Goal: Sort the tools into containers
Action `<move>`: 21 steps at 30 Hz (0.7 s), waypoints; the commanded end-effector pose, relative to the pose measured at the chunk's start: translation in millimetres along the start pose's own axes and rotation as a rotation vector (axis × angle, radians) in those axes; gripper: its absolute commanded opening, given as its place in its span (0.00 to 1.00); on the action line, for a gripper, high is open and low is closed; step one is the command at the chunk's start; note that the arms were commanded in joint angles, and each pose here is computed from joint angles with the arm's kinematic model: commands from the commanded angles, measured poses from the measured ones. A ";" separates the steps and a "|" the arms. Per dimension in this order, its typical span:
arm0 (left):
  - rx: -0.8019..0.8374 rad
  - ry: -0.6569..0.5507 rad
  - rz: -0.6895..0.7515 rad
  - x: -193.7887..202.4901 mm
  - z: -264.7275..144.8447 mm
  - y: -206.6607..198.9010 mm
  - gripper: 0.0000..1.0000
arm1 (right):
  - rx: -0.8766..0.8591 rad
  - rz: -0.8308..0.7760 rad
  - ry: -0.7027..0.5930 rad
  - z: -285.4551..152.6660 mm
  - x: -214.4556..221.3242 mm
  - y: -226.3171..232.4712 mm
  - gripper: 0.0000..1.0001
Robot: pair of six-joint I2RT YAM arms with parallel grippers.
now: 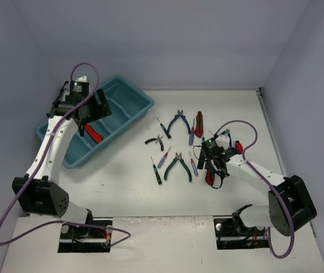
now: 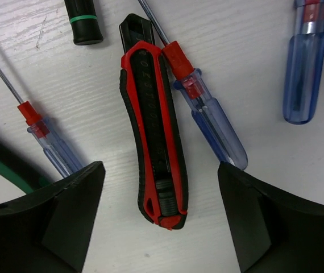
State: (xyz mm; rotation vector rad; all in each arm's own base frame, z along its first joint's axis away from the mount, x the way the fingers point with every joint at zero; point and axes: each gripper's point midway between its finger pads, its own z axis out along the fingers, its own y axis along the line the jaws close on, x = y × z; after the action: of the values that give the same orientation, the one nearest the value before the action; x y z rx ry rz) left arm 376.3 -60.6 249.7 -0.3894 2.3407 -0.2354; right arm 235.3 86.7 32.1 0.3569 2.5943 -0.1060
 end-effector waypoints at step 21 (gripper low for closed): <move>0.368 0.062 0.164 75.7 -67.5 -89.8 0.79 | -0.068 0.011 -0.105 -1.3 -23.8 19.5 0.00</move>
State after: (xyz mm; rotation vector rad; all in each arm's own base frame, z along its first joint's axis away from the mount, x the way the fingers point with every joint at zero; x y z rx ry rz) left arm 297.5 -148.2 250.6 -0.0511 2.3940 -0.4973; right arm 245.1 98.7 9.3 0.3636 2.6035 -0.0664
